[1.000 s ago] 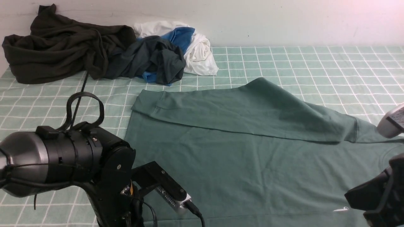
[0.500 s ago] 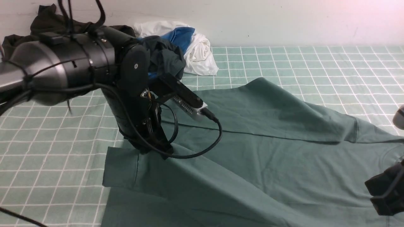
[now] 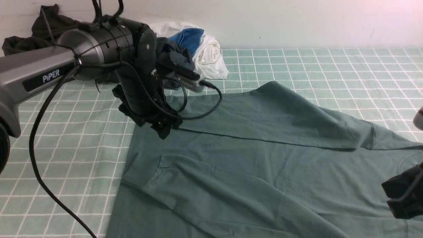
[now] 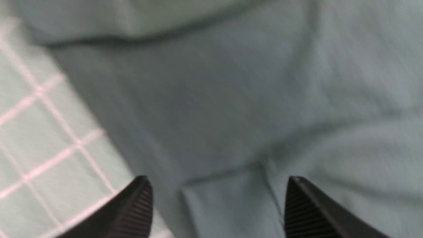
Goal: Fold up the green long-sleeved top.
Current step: Use the left arm to drag and place the cuff at the centered position on the left edge of the fabric, then use the left arm to clamp the cuff farthest from it
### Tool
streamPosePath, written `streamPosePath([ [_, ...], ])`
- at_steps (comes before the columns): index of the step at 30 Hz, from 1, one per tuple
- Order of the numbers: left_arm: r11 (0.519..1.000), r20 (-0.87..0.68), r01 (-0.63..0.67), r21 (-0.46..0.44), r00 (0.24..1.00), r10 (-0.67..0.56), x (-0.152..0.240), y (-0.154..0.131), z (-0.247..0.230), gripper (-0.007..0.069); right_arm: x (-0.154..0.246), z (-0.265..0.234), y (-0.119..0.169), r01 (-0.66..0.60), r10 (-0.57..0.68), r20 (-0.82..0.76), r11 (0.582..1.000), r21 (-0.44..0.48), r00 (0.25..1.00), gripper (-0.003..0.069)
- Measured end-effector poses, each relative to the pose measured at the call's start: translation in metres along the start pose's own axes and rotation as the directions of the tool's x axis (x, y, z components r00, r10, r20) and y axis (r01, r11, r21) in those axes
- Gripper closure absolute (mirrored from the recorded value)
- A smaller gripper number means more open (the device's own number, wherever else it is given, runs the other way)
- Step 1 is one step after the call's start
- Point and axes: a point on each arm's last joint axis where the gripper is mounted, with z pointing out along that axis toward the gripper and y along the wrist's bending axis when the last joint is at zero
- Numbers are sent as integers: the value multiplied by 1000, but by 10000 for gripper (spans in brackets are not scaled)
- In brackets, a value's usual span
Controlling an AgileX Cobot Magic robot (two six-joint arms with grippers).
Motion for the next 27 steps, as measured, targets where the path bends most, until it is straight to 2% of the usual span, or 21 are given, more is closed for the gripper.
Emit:
streamPosePath([
  [3,996,53,86,5,995,-86,-11,22,5,71,-4,0,-1,4,-4,47,1000,12,999,574],
  [8,981,146,191,17,970,-192,-28,50,32,74,-10,-1,-2,7,-10,113,1000,25,993,574],
  [16,973,168,229,23,959,-229,-40,58,72,149,-13,-1,-5,-38,31,141,998,49,990,574],
  [19,973,143,230,24,962,-231,-38,57,86,208,-13,-1,-6,-41,32,140,998,57,990,574],
  [22,973,138,231,25,963,-232,-37,57,88,312,-13,-1,-6,-44,35,141,997,58,989,574],
  [23,973,139,231,25,963,-232,-38,57,88,312,-13,-1,-6,-44,35,141,997,58,989,574],
  [24,973,137,230,26,963,-232,-38,57,87,386,-13,-1,-6,-43,34,140,997,59,989,574],
  [27,973,134,230,26,964,-231,-39,57,84,499,-13,-1,-6,-43,35,141,997,59,989,574],
])
